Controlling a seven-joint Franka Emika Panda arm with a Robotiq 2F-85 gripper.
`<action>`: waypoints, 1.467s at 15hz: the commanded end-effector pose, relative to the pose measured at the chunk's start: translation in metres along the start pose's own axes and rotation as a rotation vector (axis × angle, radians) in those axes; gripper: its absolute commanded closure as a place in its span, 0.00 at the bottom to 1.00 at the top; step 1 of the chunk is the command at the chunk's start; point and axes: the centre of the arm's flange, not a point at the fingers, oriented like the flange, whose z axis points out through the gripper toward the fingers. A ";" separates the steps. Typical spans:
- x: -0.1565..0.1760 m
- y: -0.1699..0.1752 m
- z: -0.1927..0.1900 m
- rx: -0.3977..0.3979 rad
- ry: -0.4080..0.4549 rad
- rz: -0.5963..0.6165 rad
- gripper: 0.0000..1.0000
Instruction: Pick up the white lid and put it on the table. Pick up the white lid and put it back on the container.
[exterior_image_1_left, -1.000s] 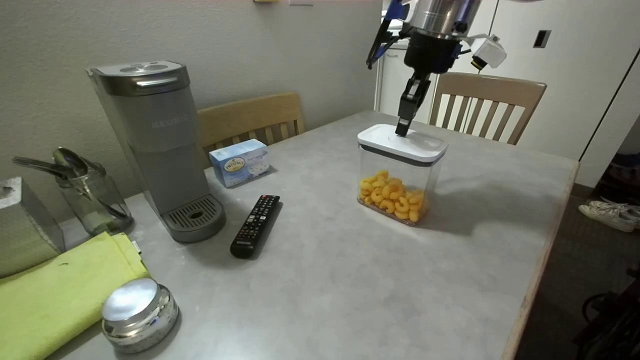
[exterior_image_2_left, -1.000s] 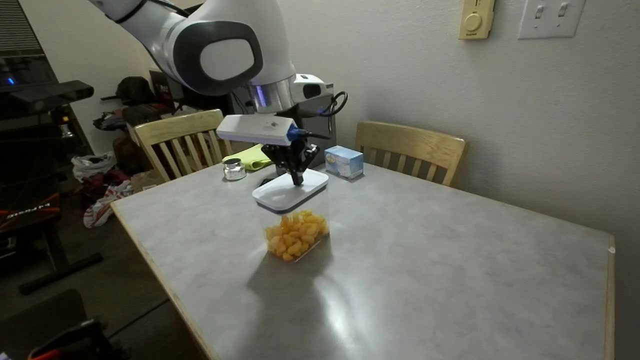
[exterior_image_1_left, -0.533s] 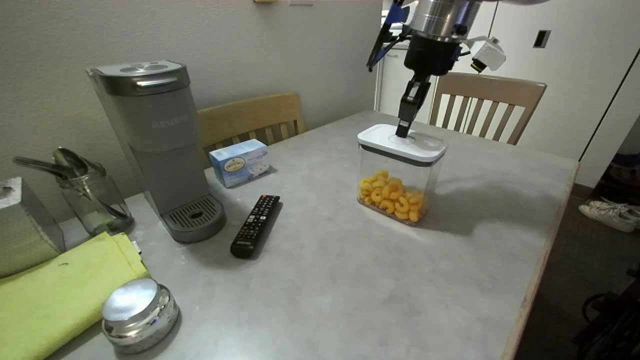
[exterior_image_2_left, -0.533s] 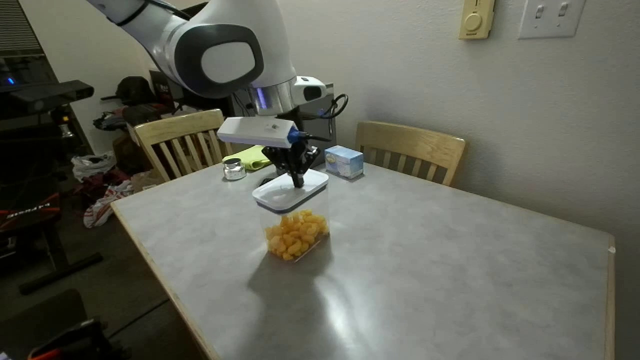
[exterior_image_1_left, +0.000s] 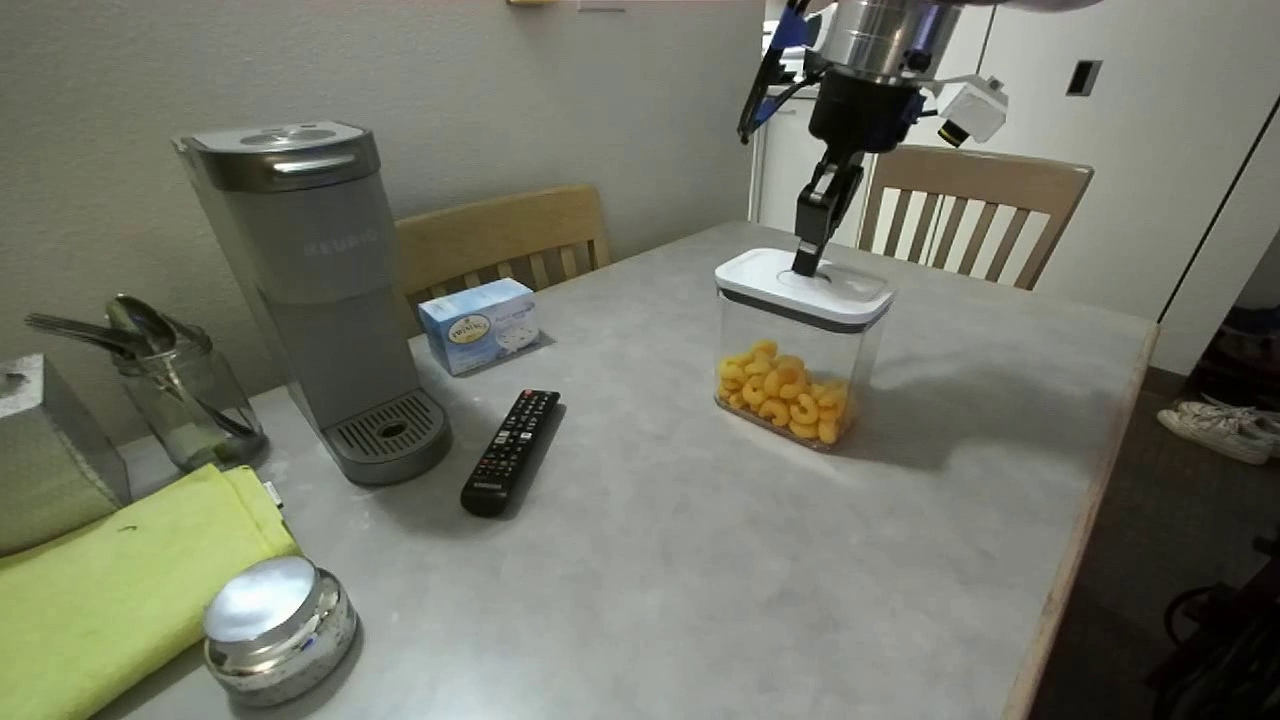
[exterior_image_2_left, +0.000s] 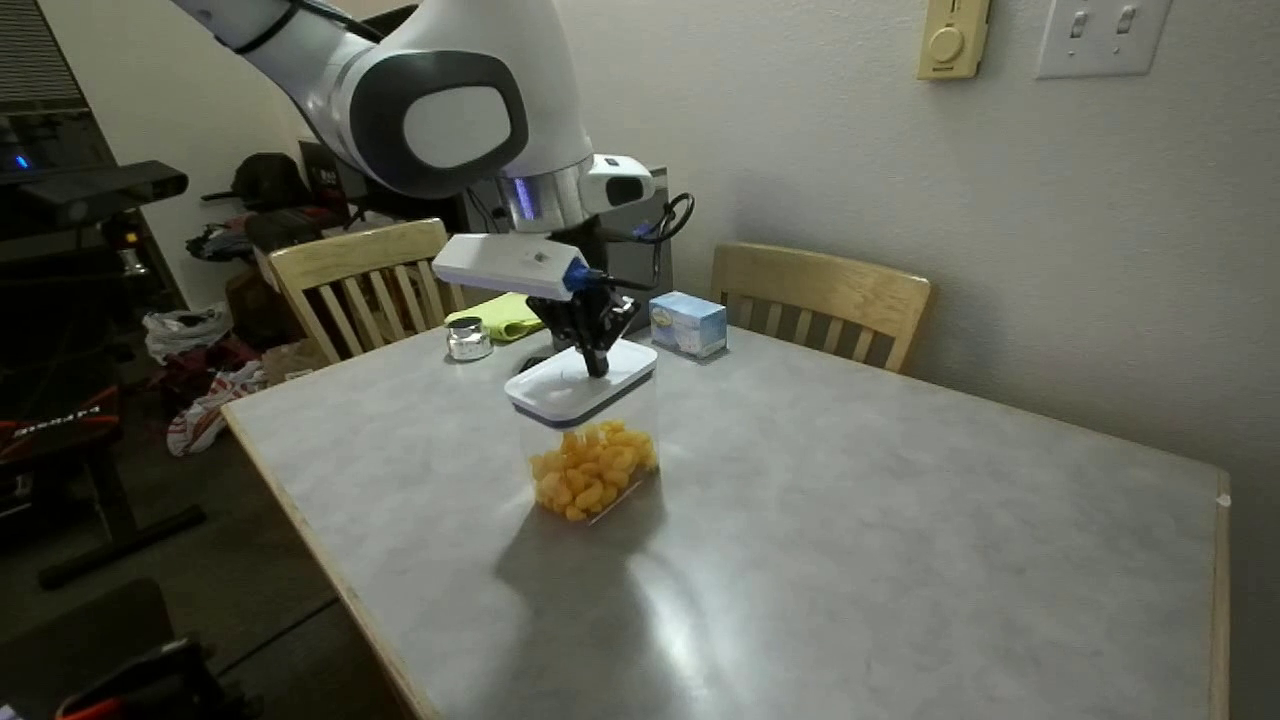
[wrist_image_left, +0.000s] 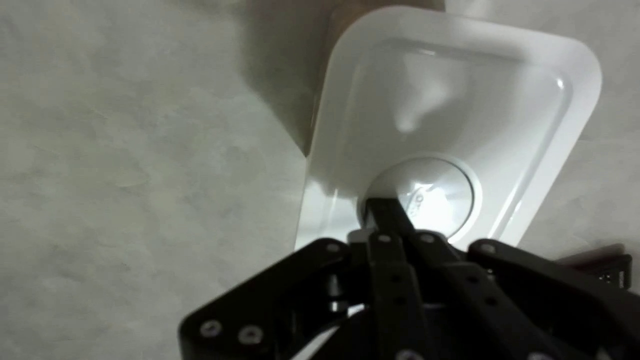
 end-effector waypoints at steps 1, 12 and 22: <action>-0.018 0.006 0.031 -0.002 -0.042 0.033 1.00; -0.032 0.006 0.050 -0.022 -0.066 0.078 1.00; -0.020 0.017 0.019 -0.087 -0.047 0.075 1.00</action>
